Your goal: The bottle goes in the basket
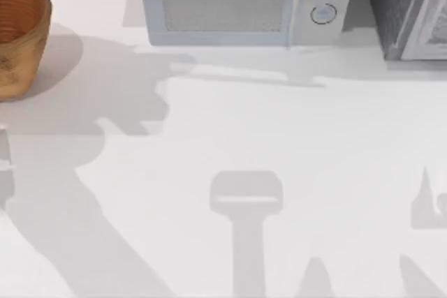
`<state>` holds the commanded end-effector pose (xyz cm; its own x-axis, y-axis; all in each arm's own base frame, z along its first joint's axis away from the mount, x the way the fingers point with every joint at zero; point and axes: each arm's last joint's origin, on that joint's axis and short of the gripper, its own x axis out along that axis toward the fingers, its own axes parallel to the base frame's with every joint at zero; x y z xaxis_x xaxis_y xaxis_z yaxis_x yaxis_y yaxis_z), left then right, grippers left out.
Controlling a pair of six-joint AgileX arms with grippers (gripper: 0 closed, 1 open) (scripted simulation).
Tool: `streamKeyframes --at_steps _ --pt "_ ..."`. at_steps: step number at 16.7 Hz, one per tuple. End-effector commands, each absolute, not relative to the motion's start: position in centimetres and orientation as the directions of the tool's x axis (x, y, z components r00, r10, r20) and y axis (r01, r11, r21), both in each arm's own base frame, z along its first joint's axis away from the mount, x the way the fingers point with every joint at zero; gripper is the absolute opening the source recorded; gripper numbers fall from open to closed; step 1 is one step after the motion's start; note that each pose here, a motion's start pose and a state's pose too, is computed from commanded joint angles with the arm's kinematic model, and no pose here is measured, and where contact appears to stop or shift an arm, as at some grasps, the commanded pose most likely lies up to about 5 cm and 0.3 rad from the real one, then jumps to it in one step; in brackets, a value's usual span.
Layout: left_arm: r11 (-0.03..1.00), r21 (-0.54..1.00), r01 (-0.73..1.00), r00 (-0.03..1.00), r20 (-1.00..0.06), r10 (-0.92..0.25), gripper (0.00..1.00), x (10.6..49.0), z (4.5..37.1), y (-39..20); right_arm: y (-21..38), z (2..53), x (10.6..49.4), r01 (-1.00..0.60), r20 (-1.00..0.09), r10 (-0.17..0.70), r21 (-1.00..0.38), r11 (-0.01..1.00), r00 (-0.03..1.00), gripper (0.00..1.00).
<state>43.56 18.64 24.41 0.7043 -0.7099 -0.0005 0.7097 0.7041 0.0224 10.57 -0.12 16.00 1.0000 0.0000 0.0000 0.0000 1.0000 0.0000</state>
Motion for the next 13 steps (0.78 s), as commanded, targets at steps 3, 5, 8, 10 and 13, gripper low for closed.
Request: streamKeyframes --at_steps 3,5,8,10,13 --pt "0.704 0.022 0.71 0.704 0.0 -0.71 0.68 43.56 24.41 18.64 -0.12 16.0 10.57 0.0 0.0 0.0 0.0 1.0 1.0 1.0" --pt "0.704 0.022 0.71 0.704 0.0 -0.71 0.83 43.56 24.41 18.64 -0.12 16.0 10.57 0.0 0.0 0.0 0.0 1.0 1.0 1.0" --pt "0.704 0.022 0.71 0.704 0.0 -0.71 1.0 43.56 24.41 18.64 -0.12 16.0 10.57 0.0 0.0 0.0 0.0 1.0 1.0 1.0" --pt "0.704 0.022 0.71 0.704 0.0 -0.71 1.0 43.56 24.41 18.64 -0.12 16.0 10.57 0.0 0.0 0.0 0.0 1.0 1.0 1.0" --pt "0.704 0.022 0.71 0.704 0.0 -0.71 1.0 43.56 24.41 18.64 -0.12 16.0 10.57 0.0 0.0 0.0 0.0 1.0 1.0 1.0"
